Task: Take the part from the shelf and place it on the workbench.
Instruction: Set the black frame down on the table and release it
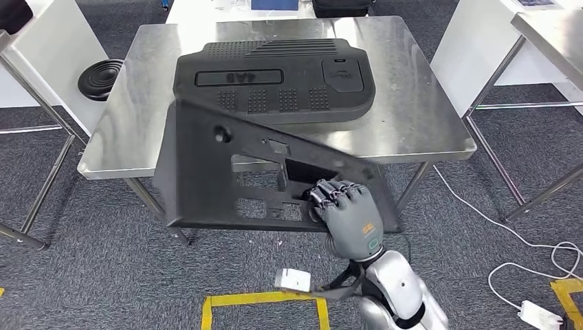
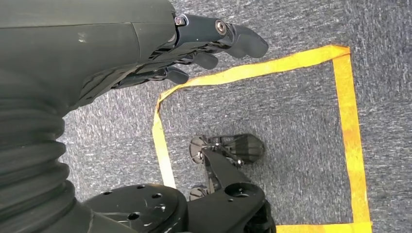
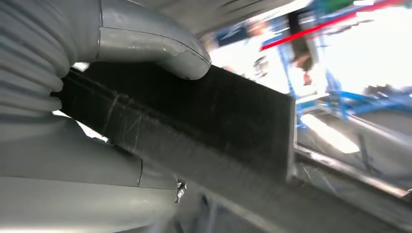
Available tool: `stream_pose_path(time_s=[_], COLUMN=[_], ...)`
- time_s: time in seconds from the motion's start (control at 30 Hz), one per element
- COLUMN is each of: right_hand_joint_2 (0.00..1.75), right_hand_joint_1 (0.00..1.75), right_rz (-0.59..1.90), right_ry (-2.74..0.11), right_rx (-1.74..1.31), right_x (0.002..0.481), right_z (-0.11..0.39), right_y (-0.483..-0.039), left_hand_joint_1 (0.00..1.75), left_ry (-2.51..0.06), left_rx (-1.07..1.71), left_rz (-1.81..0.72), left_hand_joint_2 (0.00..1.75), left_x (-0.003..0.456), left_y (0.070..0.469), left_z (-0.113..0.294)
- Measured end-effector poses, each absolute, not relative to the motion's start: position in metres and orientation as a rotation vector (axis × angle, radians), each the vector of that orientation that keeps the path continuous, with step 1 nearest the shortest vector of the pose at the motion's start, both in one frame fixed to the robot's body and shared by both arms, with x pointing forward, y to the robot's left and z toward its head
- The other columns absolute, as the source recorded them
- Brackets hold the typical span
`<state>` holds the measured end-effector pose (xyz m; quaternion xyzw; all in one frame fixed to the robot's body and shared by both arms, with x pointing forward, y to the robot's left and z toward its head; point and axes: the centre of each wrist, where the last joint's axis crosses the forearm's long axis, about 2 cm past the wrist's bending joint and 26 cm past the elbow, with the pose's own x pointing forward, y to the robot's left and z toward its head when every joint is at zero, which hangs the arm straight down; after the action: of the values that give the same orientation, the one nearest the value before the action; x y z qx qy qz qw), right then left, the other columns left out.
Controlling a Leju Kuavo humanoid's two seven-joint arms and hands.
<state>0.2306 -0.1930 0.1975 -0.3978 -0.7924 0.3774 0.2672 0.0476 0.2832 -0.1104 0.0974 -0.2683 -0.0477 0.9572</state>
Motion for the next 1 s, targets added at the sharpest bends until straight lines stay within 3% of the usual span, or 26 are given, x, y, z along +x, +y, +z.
stream_pose_path(time_s=[0.23,0.43,1.0], right_hand_joint_2=[1.75,1.75,1.75], right_hand_joint_1=[1.75,1.75,1.75], right_rz=[1.350,1.495,1.604], right_ry=[-1.876,-1.722,-1.695], right_rx=[-1.359,-1.490,-1.489], right_x=[0.269,0.300,0.327], right_z=[0.206,0.213,0.221], right_y=[-0.218,-0.239,-0.250], left_hand_joint_1=[0.00,0.00,0.00], left_ry=[-0.543,-0.524,-0.534], left_rx=[0.186,0.180,0.175], left_rz=[-0.074,-0.068,-0.075], left_hand_joint_2=[1.75,1.75,1.75], left_x=[0.048,0.047,0.051], left_y=[0.285,0.286,0.289], left_z=[-0.110,-0.111,-0.110])
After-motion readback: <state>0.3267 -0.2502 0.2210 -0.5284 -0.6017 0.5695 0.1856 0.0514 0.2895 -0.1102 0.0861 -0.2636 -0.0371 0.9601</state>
